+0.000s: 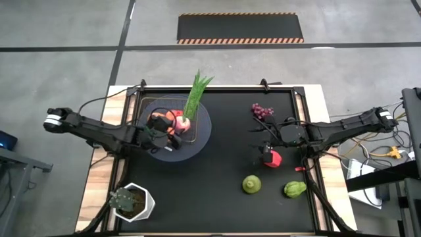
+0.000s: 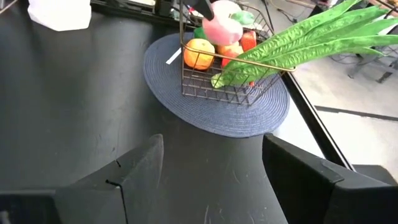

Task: Build produce basket
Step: Put the pink peach into the wire basket

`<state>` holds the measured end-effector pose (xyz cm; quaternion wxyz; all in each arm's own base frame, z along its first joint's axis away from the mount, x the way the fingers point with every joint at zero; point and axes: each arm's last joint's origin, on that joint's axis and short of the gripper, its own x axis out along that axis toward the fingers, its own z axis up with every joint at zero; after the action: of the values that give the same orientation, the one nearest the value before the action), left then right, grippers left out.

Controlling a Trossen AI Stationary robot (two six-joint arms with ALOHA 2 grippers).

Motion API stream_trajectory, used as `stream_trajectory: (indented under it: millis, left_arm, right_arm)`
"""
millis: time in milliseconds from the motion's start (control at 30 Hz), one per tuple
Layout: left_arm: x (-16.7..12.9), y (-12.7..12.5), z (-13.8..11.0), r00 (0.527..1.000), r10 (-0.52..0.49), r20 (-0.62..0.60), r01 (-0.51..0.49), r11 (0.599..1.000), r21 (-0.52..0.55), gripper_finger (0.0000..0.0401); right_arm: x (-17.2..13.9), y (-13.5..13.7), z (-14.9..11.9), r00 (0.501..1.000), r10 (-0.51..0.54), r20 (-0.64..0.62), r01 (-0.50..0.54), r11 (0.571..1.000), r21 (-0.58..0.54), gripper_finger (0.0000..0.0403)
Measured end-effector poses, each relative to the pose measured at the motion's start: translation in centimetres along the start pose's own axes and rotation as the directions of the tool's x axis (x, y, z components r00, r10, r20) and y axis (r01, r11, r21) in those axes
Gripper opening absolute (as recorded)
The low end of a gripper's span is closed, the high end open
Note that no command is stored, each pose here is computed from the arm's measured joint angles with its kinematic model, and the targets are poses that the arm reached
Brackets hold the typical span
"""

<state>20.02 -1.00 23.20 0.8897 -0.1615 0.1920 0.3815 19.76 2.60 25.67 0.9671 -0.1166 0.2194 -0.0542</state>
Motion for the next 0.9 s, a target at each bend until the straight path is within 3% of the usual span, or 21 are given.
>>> stream_trajectory:
  millis: [133,300,667,900]
  left_arm:
    - [-0.1,0.1,-0.1,1.0,-0.007,-0.018,0.006,0.998,-0.059,0.0259]
    - [1.0,-0.6,-0.9,0.999,0.003,-0.04,-0.005,0.999,-0.045,0.0261]
    - [2.3,-1.2,-2.2,0.996,0.048,-0.081,-0.051,0.998,-0.032,0.0322]
    - [2.3,-1.2,-2.1,0.996,0.048,-0.081,-0.05,0.998,-0.029,0.0336]
  right_arm:
    - [0.0,0.0,0.0,1.0,-0.001,0.005,0.001,1.0,-0.001,0.0257]
    - [0.0,0.0,0.1,1.0,-0.001,0.006,0.001,1.0,0.0,0.0256]
    - [0.0,0.0,0.0,1.0,-0.001,0.005,0.0,1.0,0.023,0.0256]
    - [0.0,0.0,0.1,1.0,0.0,0.005,0.0,1.0,0.026,0.0256]
